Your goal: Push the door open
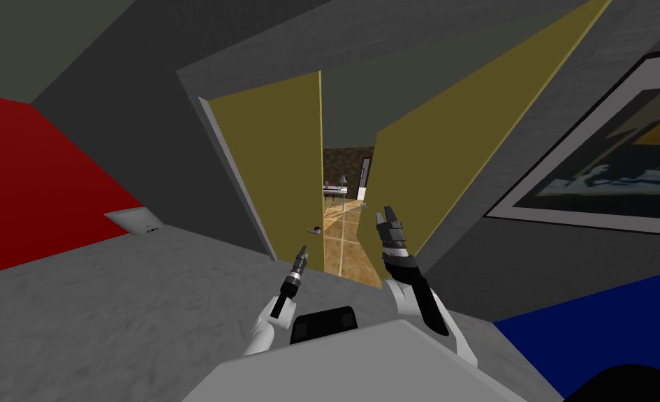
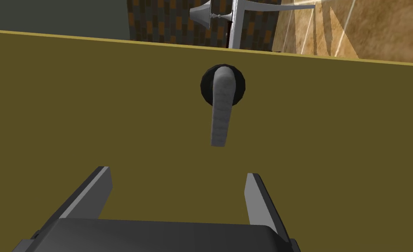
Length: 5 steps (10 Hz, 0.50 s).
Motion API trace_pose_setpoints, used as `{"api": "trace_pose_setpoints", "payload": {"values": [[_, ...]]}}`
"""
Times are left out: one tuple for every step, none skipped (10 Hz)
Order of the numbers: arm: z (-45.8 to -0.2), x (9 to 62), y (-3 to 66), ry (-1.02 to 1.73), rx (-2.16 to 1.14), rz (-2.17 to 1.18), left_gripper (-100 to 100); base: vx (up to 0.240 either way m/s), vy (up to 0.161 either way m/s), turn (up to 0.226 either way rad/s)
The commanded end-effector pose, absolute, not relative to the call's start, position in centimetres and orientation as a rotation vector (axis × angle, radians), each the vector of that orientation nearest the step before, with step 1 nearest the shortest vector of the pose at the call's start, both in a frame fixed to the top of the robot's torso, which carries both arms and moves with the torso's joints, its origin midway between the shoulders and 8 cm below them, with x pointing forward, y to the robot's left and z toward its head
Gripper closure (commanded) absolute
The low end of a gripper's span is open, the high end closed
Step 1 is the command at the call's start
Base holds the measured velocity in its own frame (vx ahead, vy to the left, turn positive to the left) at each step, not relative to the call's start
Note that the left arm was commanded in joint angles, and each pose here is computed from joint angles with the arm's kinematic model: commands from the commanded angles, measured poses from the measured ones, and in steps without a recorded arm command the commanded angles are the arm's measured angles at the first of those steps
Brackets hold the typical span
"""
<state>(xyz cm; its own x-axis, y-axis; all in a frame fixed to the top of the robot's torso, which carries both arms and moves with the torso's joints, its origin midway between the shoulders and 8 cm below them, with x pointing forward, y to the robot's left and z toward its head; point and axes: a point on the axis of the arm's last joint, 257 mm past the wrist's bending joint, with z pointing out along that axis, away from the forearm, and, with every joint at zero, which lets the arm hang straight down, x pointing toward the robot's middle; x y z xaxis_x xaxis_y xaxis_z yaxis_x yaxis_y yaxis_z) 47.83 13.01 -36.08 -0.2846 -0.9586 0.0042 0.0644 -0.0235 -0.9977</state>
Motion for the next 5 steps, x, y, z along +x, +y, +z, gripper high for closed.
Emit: {"api": "trace_pose_setpoints", "payload": {"values": [[-36.8,47.7,12.6,1.379,-1.022,-1.458,-100,0.089,0.046,-0.006],[-37.2,47.6,12.4,1.391,-1.024,-1.457,-100,0.089,0.045,-0.006],[-38.2,47.4,11.8,1.420,-1.028,-1.453,-100,0.127,0.069,-0.017],[-38.7,47.3,11.5,1.436,-1.031,-1.452,-100,0.156,0.084,-0.017],[-39.1,47.2,11.2,1.451,-1.033,-1.450,-100,0.153,0.089,-0.011]]}}
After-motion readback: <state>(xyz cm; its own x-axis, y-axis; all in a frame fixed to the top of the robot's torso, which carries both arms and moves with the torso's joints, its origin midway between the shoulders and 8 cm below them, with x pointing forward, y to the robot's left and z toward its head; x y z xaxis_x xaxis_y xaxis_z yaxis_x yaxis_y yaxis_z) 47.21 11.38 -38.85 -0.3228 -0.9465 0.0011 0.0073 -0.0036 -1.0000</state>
